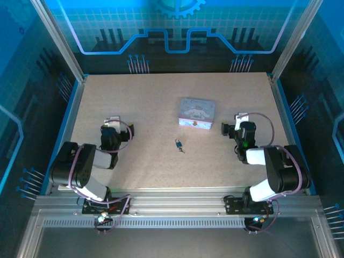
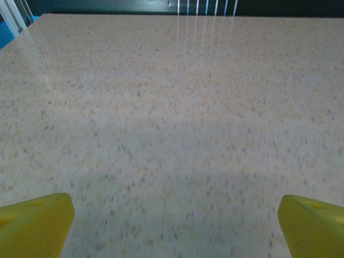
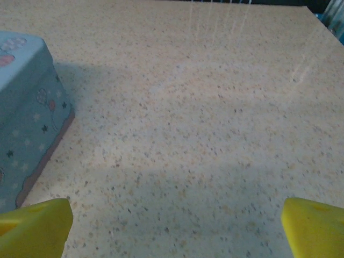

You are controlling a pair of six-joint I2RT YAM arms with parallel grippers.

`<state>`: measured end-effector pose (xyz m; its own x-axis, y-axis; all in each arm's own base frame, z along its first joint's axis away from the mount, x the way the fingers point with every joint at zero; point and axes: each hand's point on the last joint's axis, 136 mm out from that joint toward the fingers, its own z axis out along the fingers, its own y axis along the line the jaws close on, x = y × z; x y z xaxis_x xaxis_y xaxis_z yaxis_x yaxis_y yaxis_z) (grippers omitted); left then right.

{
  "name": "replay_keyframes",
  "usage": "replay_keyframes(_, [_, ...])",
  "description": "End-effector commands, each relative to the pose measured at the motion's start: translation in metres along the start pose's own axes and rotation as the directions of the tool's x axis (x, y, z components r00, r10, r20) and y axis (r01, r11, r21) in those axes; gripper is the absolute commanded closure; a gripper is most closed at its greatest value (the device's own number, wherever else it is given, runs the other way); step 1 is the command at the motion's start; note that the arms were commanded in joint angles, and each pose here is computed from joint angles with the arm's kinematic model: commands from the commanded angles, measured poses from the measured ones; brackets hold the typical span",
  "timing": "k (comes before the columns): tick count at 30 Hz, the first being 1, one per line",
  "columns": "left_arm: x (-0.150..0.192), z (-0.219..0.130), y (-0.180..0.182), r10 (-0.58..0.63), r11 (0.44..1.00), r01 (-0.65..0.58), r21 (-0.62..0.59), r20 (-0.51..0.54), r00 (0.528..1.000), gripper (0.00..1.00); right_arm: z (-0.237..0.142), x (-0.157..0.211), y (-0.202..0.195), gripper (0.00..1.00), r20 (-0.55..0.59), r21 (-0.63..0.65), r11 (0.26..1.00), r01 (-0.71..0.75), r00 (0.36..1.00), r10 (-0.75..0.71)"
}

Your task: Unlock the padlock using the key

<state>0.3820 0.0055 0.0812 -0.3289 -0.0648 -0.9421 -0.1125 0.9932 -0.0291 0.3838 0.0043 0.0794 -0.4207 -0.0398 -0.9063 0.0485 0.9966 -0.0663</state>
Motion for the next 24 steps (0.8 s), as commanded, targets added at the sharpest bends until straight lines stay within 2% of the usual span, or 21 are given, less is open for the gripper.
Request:
replay_keyframes(1, [-0.0204, 0.0075, 0.0080, -0.032, 0.998, 0.033, -0.045, 0.037, 0.999, 0.01, 0.0029, -0.0203, 0.0057, 0.00, 0.057, -0.022, 1.000, 0.019, 0.998, -0.018])
replay_keyframes(24, [-0.0200, 0.0075, 0.0063, -0.030, 0.999, 0.031, -0.037, 0.032, 0.999, 0.01, 0.0029, -0.0203, 0.0076, 0.00, 0.054, -0.020, 0.999, 0.029, 0.998, -0.028])
